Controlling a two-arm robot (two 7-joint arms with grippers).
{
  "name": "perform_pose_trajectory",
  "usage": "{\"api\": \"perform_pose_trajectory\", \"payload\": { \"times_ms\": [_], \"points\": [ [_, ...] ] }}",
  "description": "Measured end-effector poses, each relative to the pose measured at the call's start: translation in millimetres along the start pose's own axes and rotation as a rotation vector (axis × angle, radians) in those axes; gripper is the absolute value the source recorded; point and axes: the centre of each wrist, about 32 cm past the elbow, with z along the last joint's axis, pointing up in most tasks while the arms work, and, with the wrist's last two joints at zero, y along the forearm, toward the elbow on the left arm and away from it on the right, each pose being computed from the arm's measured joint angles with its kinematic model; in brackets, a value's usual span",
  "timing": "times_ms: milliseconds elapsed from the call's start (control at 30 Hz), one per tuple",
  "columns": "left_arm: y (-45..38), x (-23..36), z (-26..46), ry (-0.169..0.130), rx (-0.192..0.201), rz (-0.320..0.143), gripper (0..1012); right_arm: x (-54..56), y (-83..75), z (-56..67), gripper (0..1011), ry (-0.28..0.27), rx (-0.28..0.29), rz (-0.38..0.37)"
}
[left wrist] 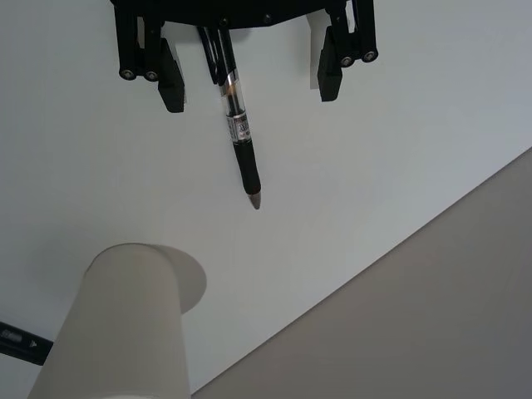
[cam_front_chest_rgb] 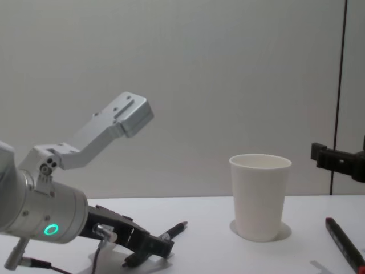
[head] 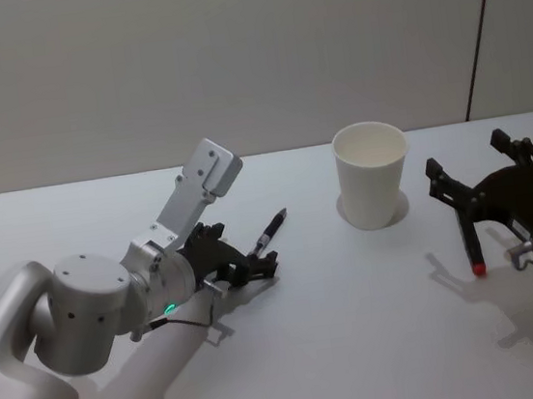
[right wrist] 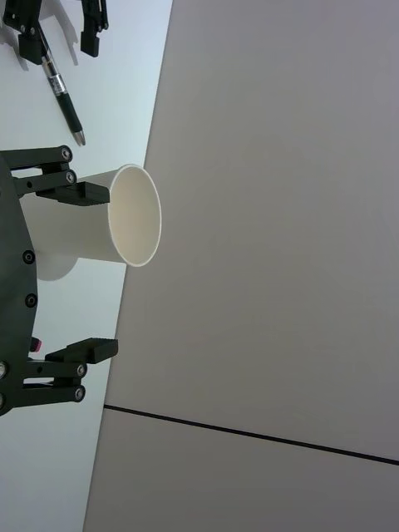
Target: Place the pen into the pen holder.
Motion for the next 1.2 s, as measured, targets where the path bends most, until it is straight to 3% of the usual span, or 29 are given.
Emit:
{"api": "perform_pose_trajectory", "payload": {
  "times_ms": [300, 500, 967, 1200],
  "points": [
    [-4.0, -1.4, -0.1, 0.014, 0.011, 0.008, 1001, 0.0, 0.0, 0.0, 1001, 0.0, 0.0, 0.0],
    [-5.6, -1.3, -0.1, 0.04, 0.017, 0.005, 1001, 0.0, 0.0, 0.0, 1001, 0.0, 0.0, 0.0],
    [-3.2, 1.3, -0.7, 0.141, 0.035, -0.019, 1001, 0.0, 0.0, 0.0, 1001, 0.0, 0.0, 0.0],
    [-0.6, 1.0, -0.6, 0.172, 0.039, -0.035, 1001, 0.0, 0.0, 0.0, 1001, 0.0, 0.0, 0.0]
  ]
}}
